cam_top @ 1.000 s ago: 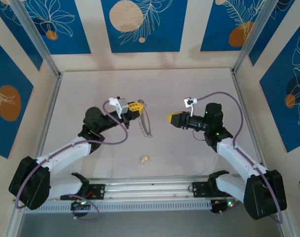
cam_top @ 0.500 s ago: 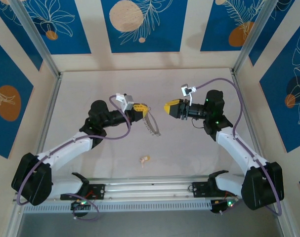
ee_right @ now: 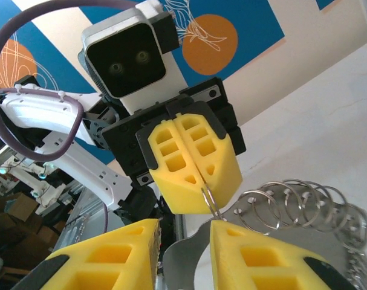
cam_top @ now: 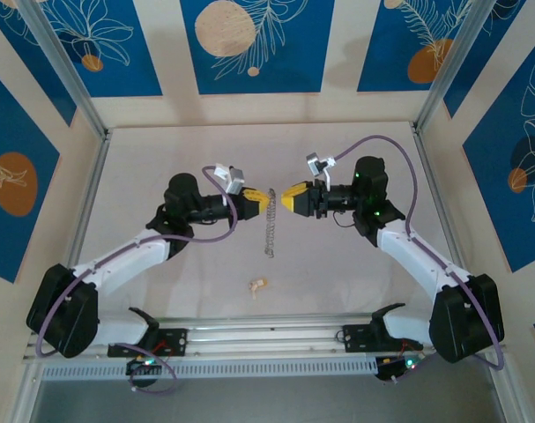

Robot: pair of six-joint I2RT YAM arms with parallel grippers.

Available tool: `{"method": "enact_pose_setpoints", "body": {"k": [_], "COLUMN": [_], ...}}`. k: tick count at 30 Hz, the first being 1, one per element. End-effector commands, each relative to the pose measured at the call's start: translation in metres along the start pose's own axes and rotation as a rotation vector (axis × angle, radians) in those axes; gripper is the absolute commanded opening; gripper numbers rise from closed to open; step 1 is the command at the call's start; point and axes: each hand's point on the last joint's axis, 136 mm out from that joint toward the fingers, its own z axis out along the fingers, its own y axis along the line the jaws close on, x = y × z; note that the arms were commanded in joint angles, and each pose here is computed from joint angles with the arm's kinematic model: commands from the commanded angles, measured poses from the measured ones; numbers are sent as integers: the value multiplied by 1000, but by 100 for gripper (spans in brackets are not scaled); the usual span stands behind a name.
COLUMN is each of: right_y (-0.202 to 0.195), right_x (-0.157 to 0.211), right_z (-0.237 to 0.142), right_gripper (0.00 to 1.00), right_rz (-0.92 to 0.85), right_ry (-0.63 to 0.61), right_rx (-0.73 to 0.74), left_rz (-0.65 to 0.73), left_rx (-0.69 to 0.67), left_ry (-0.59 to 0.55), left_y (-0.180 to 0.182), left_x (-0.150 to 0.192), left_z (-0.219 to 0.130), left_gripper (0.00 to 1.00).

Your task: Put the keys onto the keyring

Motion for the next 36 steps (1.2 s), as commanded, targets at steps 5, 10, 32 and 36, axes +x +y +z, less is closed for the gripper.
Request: {"method": "enact_pose_setpoints", "body": {"k": [5,10,32,36], "right_y": [5,1,-2,-2], "right_x": [-6,-6,2,3], "right_z": [8,13,22,23], "right_gripper": [29,28,10,8], "right_rz": [-36,-30,-9,-5], "right_ry": [18,24,54,59], "right_rx": [-32,-35,-53,-59], "left_rz": [37,36,47,47], "left_rx": [79,82,88,85], "left_ry": [-46,-46,-65,-65], "left_y": [-16,-17,-20,-19], "left_x": [-23,-23,-28,-28], "left_z": [4,4,3,3], "left_gripper": [0,0,0,0]}}
